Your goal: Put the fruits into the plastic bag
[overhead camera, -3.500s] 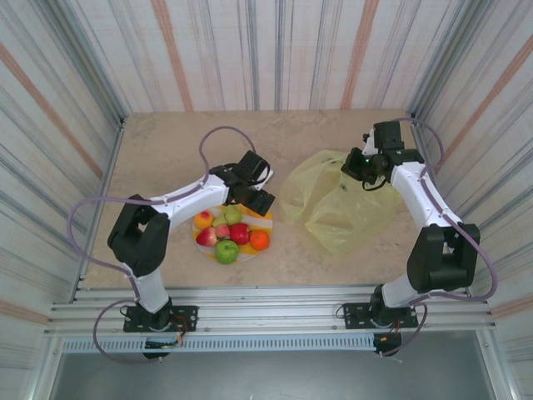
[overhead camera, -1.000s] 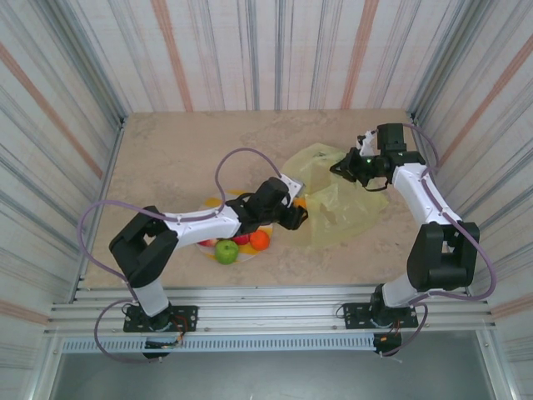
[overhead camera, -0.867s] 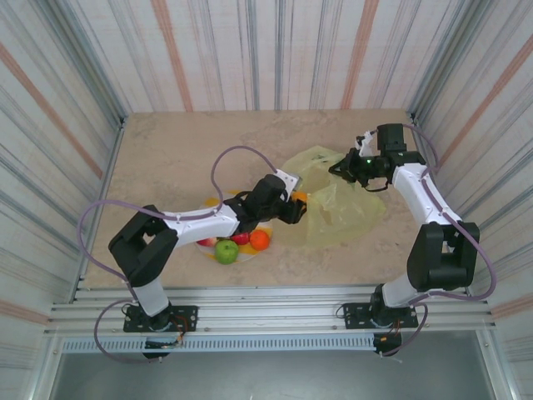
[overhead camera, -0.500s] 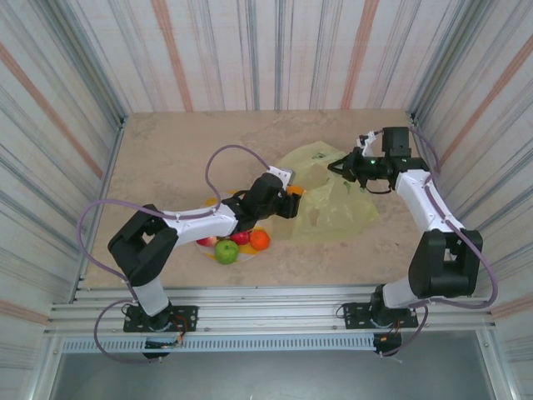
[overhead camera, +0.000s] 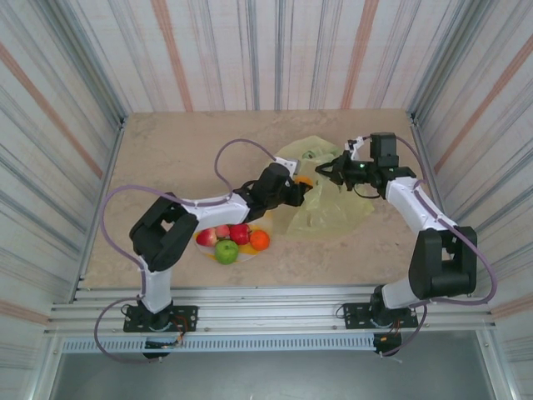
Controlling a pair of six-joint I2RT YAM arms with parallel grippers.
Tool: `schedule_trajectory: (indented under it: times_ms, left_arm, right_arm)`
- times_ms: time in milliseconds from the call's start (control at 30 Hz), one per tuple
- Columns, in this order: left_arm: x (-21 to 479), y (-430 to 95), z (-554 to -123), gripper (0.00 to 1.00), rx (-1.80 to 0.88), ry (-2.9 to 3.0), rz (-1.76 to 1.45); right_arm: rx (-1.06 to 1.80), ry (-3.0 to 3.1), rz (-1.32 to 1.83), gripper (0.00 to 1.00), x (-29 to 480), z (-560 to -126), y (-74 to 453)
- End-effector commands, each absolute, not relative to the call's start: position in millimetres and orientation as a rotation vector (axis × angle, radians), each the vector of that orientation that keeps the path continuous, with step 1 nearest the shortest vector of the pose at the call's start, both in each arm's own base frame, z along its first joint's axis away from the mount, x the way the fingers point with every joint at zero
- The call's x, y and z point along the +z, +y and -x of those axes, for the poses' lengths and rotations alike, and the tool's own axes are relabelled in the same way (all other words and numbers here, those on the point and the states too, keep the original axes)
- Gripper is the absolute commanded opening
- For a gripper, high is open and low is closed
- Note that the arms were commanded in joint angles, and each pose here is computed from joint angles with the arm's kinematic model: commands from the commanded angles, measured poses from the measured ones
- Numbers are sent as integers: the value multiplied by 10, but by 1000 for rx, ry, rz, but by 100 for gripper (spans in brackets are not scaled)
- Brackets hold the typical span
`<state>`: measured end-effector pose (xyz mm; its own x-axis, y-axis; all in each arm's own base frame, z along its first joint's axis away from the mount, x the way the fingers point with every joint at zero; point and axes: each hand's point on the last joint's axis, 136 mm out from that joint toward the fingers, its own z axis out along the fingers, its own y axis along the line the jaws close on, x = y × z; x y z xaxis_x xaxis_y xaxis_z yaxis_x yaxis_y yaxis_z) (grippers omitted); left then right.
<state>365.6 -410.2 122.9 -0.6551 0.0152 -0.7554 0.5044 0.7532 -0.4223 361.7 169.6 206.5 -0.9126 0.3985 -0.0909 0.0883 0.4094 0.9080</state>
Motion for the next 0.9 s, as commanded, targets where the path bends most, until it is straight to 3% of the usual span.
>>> schedule_trajectory:
  times_ms: [0,433,667,867]
  left_arm:
    - [1332,-4322,-3702,63,-891,2127,-351]
    - [1078,-4560,-3743,78,-898,2155,-334]
    - [1238,-4482,-3657,90,-916,2138,-420]
    - [1441,-4314,-3517,90,-951,2132,-475]
  right_arm:
    - [1580,2347,-466,0,2054,-3658,1764]
    - [1553,2347,-571,0,1839,-3737,1614]
    - [1448,2413,-519,0,1765,-3729,1461]
    - [1374,2437,-513,0,1711,-3749,1258]
